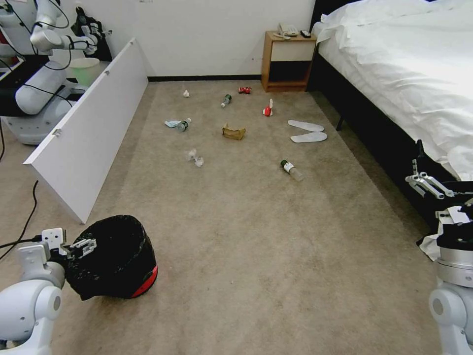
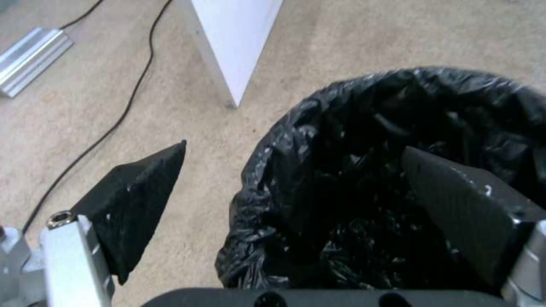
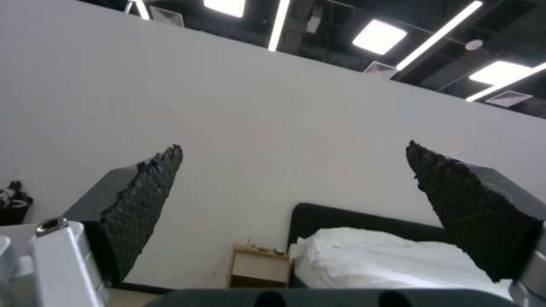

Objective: Pick up the trash bin, then pick up the garbage from the floor and place it into the trash bin.

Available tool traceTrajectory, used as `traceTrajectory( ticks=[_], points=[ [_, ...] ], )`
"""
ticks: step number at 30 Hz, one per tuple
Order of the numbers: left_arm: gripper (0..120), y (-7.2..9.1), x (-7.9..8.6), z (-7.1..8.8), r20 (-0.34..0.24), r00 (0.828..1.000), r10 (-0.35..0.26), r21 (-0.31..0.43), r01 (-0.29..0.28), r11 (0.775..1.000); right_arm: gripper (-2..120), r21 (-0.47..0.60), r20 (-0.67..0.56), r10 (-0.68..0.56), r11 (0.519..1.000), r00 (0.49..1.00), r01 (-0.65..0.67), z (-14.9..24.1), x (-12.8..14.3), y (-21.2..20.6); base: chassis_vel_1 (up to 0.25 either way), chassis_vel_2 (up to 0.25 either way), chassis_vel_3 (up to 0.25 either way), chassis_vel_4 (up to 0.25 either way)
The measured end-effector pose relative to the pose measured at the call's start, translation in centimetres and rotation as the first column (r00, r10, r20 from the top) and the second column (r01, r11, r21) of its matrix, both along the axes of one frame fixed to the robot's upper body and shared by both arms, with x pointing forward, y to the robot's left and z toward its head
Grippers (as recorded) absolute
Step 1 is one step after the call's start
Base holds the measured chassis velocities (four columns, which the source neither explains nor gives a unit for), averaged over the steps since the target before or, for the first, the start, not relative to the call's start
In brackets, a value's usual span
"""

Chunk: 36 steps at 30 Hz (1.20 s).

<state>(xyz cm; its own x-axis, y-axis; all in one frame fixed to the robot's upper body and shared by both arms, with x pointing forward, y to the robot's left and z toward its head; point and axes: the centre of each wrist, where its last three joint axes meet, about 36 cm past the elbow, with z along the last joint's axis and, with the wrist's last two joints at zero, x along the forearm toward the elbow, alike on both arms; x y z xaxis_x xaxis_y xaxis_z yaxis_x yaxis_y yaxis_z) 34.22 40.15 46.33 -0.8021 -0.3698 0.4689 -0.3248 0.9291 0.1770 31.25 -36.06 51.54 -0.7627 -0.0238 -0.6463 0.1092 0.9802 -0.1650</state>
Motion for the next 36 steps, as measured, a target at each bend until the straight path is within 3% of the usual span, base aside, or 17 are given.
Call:
traceTrajectory(
  ticks=[12,33,36],
  points=[
    [100,1.0,0.6,-3.2,-0.046,0.998,0.049,-0.009,-0.050,0.999,100,0.001,-0.002,0.002,1.000,1.000,-0.002,0.0,-0.1,0.1,0.000,0.000,0.000,0.000],
    [100,1.8,1.6,-5.8,-0.073,0.995,0.072,-0.007,-0.073,0.997,100,0.004,-0.008,0.000,1.000,1.000,0.000,-0.1,-0.1,0.1,0.000,0.000,0.000,0.000],
    [90,1.9,1.7,-6.4,-0.080,0.994,0.077,-0.007,-0.078,0.997,100,0.004,-0.009,0.000,1.000,1.000,0.000,-0.2,0.0,0.1,0.000,0.000,0.000,0.000]
  ],
)
